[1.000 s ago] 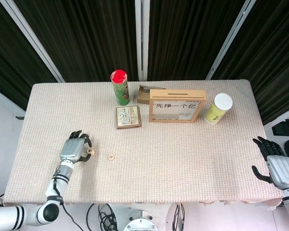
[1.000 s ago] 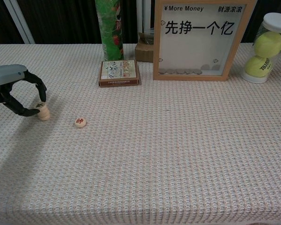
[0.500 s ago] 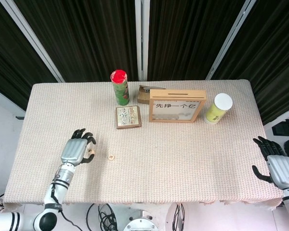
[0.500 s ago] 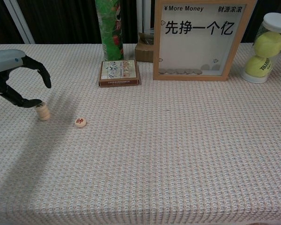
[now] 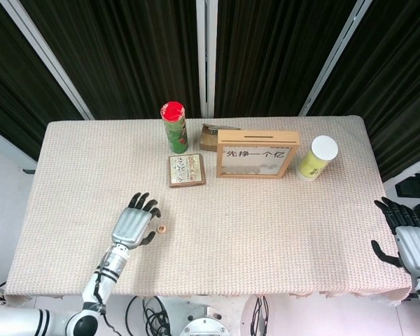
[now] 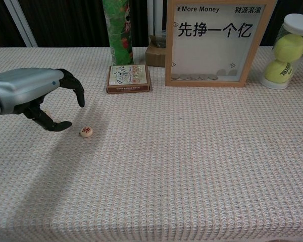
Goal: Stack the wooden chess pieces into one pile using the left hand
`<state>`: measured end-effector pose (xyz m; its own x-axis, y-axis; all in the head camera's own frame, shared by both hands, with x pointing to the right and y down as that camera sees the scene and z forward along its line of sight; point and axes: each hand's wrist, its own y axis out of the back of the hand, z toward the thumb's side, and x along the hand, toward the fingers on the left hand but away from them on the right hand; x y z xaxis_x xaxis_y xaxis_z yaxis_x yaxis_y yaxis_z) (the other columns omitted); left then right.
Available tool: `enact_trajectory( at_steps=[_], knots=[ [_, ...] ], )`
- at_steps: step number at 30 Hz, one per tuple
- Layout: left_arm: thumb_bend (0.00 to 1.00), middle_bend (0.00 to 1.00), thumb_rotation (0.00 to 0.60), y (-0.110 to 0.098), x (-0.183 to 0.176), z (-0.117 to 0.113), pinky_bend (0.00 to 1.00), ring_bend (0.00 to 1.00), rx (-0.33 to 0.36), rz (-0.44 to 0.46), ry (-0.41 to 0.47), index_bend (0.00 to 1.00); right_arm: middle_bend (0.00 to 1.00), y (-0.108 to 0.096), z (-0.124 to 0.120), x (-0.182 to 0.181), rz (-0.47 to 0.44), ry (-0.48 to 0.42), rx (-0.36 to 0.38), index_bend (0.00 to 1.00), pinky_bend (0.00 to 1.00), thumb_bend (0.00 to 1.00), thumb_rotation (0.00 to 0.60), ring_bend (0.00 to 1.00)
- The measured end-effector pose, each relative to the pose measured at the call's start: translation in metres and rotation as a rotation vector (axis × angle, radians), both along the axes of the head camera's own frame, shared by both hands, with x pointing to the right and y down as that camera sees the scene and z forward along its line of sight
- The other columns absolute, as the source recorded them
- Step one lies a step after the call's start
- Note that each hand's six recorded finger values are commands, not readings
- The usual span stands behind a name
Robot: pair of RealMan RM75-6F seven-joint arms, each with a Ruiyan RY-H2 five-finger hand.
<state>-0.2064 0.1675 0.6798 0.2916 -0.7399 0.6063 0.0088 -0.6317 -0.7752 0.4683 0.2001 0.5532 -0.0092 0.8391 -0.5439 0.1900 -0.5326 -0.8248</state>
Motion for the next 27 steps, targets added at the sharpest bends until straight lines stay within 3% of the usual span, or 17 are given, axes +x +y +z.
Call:
enact_trajectory(
  at_steps=[4, 10, 27],
  knots=[
    [0.30, 0.16, 0.600, 0.001, 0.005, 0.013, 0.01, 0.00, -0.003, 0.027, -0.015, 0.36, 0.00, 0.000, -0.001, -0.001, -0.004, -0.003, 0.002, 0.00, 0.00, 0.34, 0.600, 0.00],
    [0.29, 0.15, 0.600, 0.008, 0.006, 0.028, 0.01, 0.00, -0.074, 0.021, -0.023, 0.35, 0.00, 0.000, 0.000, 0.000, -0.002, 0.000, 0.000, 0.00, 0.00, 0.34, 0.600, 0.00],
    [0.29, 0.15, 0.600, 0.009, 0.008, 0.040, 0.01, 0.00, -0.085, 0.003, 0.006, 0.38, 0.00, 0.000, 0.002, 0.000, 0.000, 0.005, -0.007, 0.00, 0.00, 0.34, 0.600, 0.00]
  ],
)
